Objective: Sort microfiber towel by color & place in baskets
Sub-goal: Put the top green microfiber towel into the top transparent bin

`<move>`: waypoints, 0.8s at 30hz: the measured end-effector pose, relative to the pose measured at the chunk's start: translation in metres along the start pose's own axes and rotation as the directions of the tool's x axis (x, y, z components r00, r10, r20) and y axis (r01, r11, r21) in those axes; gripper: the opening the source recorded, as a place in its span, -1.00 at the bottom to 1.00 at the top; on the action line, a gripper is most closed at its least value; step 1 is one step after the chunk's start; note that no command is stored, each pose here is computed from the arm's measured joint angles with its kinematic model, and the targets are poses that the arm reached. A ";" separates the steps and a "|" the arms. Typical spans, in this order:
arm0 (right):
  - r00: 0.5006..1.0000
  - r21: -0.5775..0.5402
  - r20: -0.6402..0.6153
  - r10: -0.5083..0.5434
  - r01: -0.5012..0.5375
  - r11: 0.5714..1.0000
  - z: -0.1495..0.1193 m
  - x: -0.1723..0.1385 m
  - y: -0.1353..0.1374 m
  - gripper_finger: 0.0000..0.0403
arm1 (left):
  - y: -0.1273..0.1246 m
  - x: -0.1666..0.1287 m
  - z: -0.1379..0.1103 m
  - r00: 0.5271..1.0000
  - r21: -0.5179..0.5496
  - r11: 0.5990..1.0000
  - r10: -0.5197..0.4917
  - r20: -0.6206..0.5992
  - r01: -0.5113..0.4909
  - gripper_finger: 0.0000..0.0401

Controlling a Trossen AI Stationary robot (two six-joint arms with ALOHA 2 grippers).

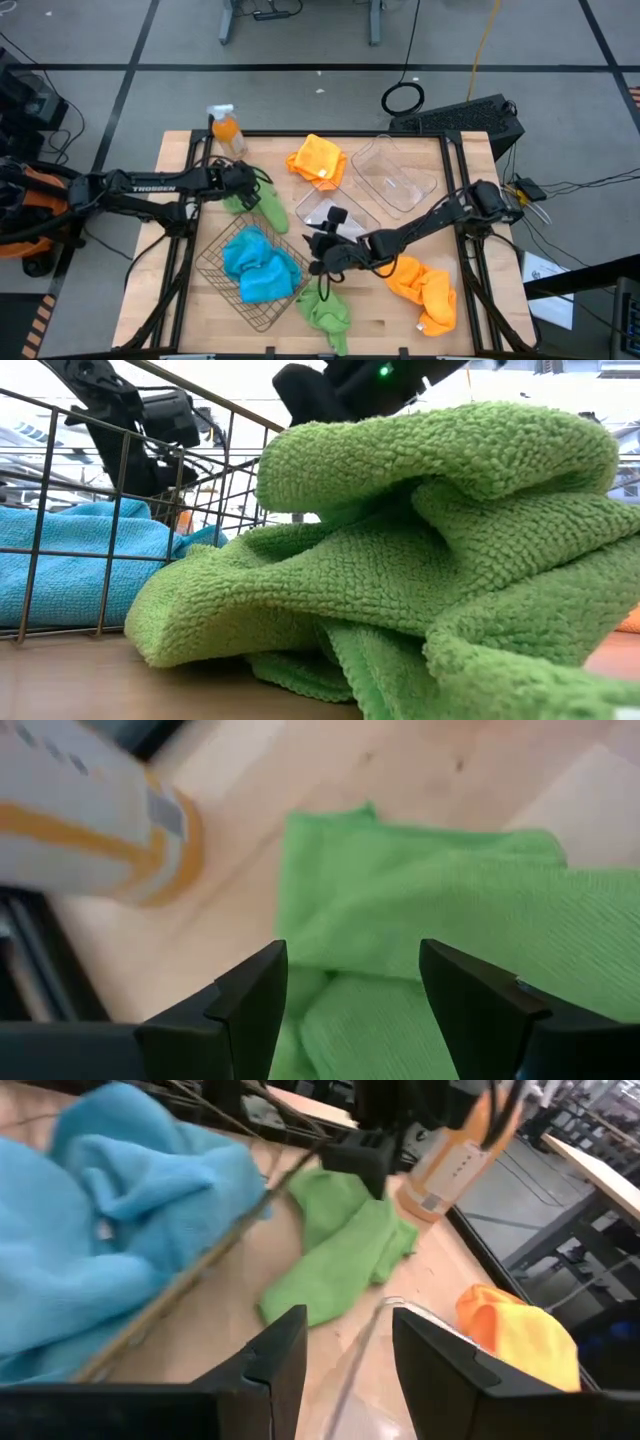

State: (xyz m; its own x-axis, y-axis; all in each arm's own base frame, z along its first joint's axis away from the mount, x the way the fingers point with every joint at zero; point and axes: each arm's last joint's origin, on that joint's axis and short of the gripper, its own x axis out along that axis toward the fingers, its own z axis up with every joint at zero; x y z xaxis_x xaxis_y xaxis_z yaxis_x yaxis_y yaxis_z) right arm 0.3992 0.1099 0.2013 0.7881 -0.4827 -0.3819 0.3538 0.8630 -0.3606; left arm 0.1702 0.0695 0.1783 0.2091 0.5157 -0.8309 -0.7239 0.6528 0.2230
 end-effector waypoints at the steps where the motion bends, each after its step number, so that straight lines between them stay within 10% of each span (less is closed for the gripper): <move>1: 1.000 0.003 -0.001 -0.006 0.006 1.000 0.000 0.002 -0.002 -0.31 | 0.001 0.001 0.000 1.000 -0.025 1.000 -0.015 -0.014 0.015 0.17; 8: 1.000 -0.039 0.005 -0.011 0.012 0.999 0.002 0.003 -0.006 -0.31 | 0.001 -0.006 0.012 0.983 -0.071 0.982 -0.180 -0.041 0.177 0.18; 24: 0.999 -0.042 0.009 0.054 -0.053 0.998 0.003 -0.001 0.000 -0.31 | 0.022 0.006 0.007 0.990 -0.054 0.998 -0.047 -0.135 0.040 0.24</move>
State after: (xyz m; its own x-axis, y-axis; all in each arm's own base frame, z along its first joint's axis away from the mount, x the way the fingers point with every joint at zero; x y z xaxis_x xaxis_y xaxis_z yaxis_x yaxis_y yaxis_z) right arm 0.3998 0.1102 0.2039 0.8107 -0.4342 -0.3927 0.2900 0.8805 -0.3749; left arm 0.1602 0.0907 0.1821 0.1521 0.4051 -0.9015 -0.7494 0.6420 0.1621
